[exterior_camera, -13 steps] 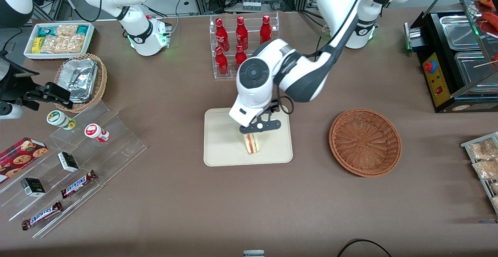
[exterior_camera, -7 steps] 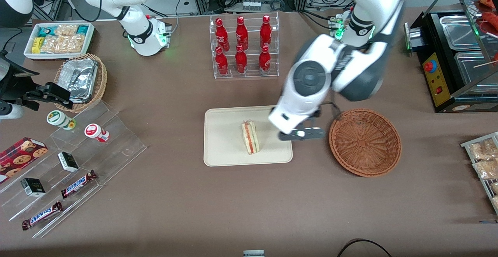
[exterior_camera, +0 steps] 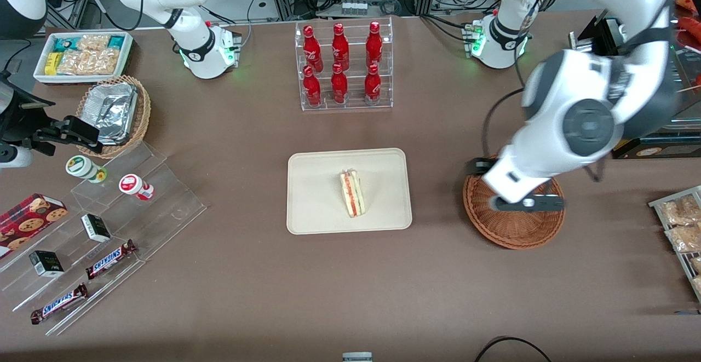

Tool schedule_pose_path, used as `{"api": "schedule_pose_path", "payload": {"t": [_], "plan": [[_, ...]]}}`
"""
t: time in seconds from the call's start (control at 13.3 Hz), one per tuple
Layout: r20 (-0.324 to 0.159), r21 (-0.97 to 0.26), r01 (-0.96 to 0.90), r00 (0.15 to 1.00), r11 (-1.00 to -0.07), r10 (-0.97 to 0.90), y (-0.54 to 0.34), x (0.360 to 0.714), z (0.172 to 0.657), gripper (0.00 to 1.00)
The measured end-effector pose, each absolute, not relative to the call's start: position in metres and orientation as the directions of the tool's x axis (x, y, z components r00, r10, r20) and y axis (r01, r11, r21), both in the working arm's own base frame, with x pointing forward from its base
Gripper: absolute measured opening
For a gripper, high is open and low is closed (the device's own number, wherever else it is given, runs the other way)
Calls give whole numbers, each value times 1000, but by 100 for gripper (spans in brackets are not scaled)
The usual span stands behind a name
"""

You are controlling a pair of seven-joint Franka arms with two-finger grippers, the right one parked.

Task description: Place sandwich from basket to tray

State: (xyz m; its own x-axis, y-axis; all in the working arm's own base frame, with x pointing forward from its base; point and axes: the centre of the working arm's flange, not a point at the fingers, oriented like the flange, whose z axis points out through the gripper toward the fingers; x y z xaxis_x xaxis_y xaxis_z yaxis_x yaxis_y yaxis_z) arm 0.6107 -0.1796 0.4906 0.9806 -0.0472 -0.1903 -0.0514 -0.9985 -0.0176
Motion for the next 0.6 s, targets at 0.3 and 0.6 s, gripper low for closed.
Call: {"api": "schedule_pose_path", "payload": {"t": [0.3, 0.6], "plan": [[-190, 0, -101, 977, -995, -99, -107, 591, 524, 100], [-202, 4, -123, 972, -992, -122, -77, 569, 556, 100]]}}
